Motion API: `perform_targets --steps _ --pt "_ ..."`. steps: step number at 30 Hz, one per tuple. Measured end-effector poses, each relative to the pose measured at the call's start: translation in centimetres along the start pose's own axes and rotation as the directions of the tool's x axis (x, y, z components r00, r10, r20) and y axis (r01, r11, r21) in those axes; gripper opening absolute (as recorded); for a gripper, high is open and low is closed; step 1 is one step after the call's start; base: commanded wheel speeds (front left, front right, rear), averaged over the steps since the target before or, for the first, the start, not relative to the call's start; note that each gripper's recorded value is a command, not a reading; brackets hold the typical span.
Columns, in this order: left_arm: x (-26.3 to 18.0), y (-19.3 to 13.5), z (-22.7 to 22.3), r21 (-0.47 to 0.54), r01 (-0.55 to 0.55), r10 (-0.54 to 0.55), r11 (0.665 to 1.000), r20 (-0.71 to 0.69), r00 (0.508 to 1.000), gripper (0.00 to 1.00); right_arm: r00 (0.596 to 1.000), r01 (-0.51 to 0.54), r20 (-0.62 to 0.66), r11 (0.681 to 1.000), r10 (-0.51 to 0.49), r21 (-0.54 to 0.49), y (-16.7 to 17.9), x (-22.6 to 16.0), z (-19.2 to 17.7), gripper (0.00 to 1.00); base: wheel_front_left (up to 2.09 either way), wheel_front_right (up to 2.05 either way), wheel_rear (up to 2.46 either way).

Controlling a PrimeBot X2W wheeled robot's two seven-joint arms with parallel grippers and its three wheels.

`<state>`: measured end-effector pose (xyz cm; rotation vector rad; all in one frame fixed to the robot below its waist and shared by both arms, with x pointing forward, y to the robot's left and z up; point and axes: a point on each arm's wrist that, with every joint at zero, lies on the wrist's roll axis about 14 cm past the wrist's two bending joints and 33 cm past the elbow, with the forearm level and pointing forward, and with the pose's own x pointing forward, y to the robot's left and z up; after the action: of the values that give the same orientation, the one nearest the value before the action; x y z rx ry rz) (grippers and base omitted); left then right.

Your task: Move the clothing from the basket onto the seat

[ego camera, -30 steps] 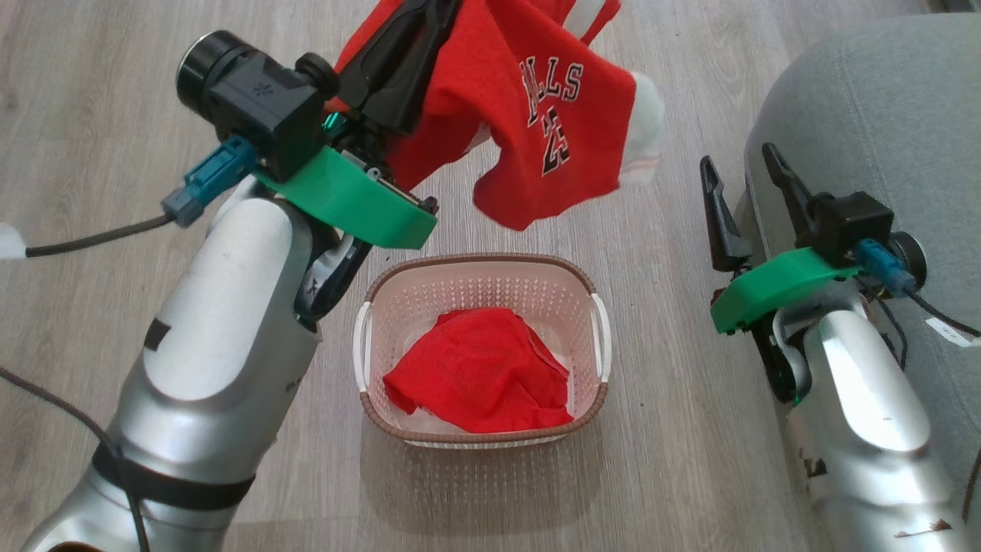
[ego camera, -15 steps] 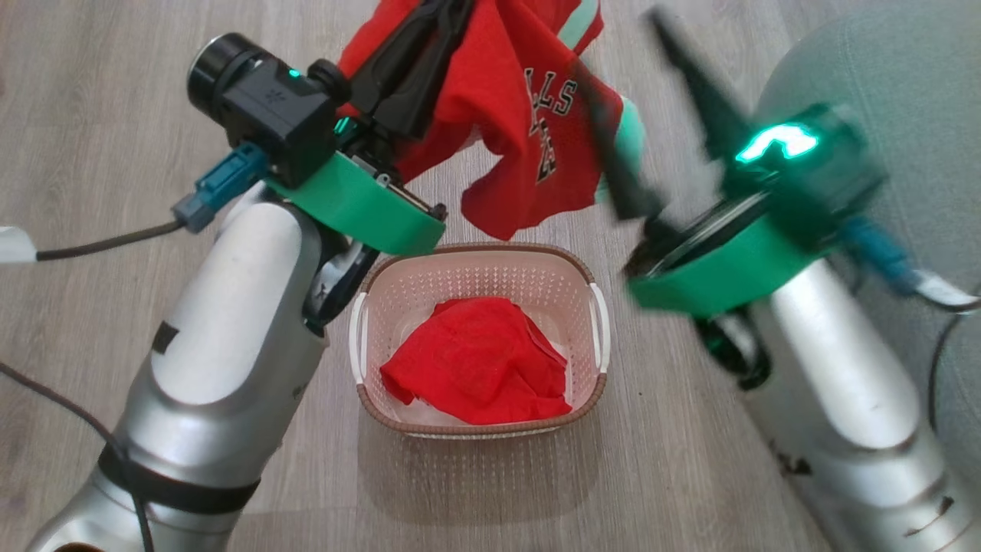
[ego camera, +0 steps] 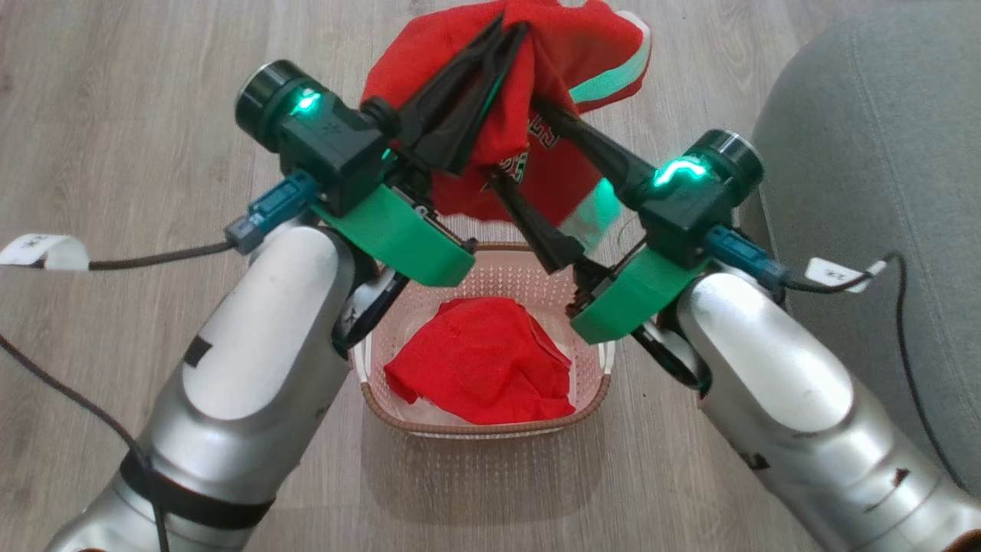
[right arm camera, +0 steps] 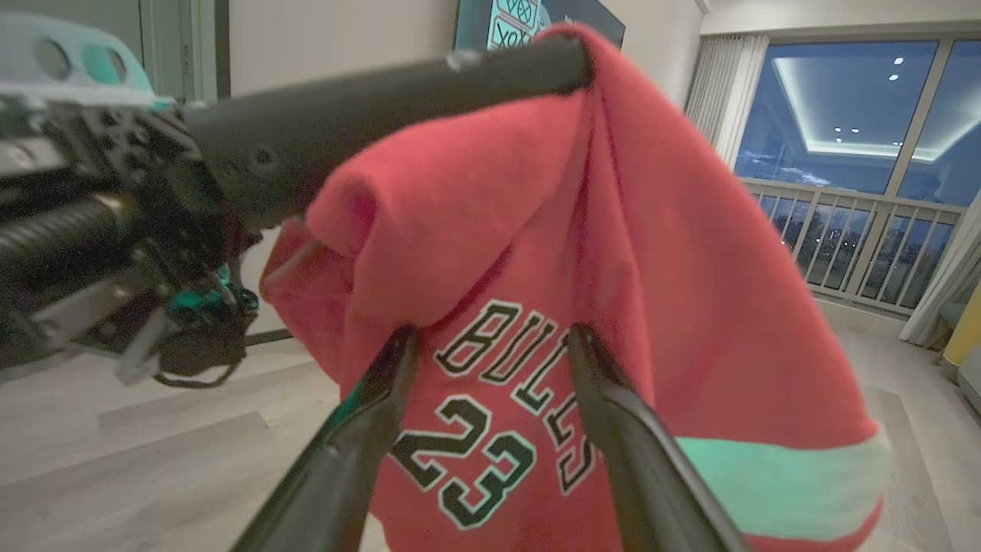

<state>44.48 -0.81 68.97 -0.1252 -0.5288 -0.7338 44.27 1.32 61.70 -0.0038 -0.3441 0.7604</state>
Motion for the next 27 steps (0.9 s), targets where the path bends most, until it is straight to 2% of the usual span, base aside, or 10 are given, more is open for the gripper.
perform_targets --steps 5,16,17,18,19,20,27 --pt "-0.1 -0.8 -0.3 -0.016 0.018 -0.018 1.0 -0.009 1.0 0.0 0.998 0.011 -0.062 1.0 -0.01 0.019 0.3 0.3 -2.1 1.0 0.0 0.0 0.0" --pt "-1.2 -1.8 -1.1 -0.043 0.024 -0.026 0.999 -0.045 0.999 0.0 0.996 0.008 -0.088 1.0 -0.008 -0.006 0.4 1.6 -2.6 1.0 0.0 0.0 0.0" --pt "-1.3 -1.9 -1.2 -0.045 0.025 -0.027 0.999 -0.05 0.998 0.0 0.996 0.007 -0.089 1.0 -0.008 -0.004 0.4 1.7 -2.7 0.89 0.0 0.0 0.0" --pt "-1.4 -2.0 -1.3 -0.047 0.026 -0.029 0.999 -0.054 0.998 0.0 0.996 0.006 -0.09 1.0 -0.007 -0.002 0.5 1.7 -2.7 0.49 0.0 0.0 0.0" --pt "-1.5 -2.1 -1.4 -0.049 0.027 -0.03 0.998 -0.058 0.998 0.0 0.996 0.006 -0.091 1.0 -0.006 -0.002 0.6 1.7 -2.7 0.18 0.0 0.0 0.0" --pt "-1.6 -2.1 -1.6 -0.051 0.026 -0.029 0.998 -0.063 0.998 0.0 0.996 0.008 -0.091 1.0 -0.008 0.0 0.5 1.7 -2.7 0.0 0.0 0.0 0.0" --pt "-1.6 -2.3 -2.0 -0.067 0.023 -0.027 0.998 -0.07 0.997 0.0 0.995 0.053 -0.083 0.999 -0.052 0.01 -0.8 1.5 -2.6 0.0 0.0 0.0 0.0"
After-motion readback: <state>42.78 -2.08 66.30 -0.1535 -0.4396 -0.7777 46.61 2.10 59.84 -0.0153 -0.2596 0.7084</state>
